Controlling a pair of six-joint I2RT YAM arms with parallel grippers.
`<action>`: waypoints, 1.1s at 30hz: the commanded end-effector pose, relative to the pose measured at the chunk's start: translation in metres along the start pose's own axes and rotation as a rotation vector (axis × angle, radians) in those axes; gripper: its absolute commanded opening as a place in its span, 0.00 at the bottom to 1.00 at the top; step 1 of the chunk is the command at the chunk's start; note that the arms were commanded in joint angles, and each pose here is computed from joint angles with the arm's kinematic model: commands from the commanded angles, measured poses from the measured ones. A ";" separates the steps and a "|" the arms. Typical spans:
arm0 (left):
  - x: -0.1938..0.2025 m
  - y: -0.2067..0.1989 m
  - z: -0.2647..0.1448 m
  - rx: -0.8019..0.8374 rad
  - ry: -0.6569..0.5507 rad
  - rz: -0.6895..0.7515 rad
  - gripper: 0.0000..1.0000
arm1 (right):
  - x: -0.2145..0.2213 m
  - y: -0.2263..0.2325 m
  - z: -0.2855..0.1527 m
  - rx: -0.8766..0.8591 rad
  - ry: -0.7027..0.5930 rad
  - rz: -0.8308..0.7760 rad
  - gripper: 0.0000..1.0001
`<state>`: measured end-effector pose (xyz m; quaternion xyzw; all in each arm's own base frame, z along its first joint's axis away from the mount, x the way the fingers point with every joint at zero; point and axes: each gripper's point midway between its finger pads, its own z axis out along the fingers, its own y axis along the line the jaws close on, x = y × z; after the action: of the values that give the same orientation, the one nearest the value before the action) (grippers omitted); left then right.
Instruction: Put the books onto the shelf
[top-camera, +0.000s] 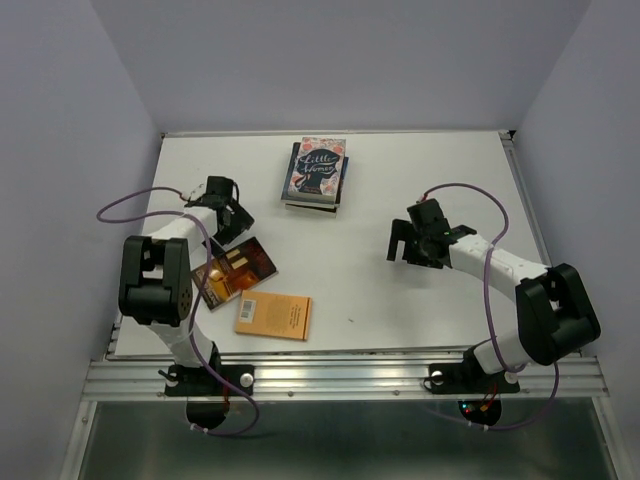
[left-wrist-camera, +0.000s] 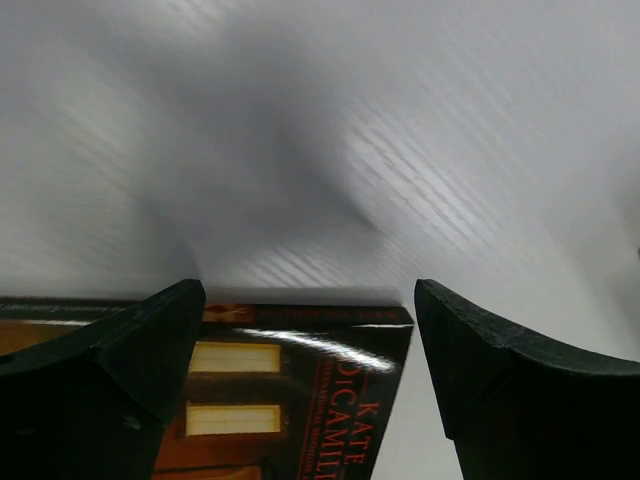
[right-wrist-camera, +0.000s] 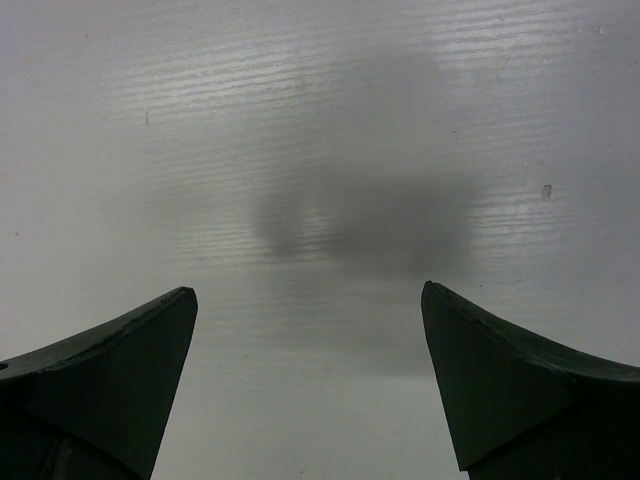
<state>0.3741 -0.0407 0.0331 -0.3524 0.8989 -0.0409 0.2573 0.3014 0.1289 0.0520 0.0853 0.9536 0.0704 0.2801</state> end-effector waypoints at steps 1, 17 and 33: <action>-0.038 0.038 -0.045 -0.211 -0.169 -0.118 0.99 | -0.006 0.010 -0.003 -0.051 -0.020 -0.031 1.00; 0.015 0.165 -0.048 -0.359 -0.099 -0.642 0.99 | 0.001 0.008 0.002 -0.046 -0.003 -0.024 1.00; 0.092 0.077 -0.034 -0.196 0.091 -0.487 0.74 | 0.006 0.005 -0.004 -0.058 -0.018 0.006 1.00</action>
<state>0.2864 -0.0236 0.0255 -0.5820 0.7778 -0.0449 0.2329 0.2879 0.1308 0.0390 0.0777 0.9590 0.0816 0.2601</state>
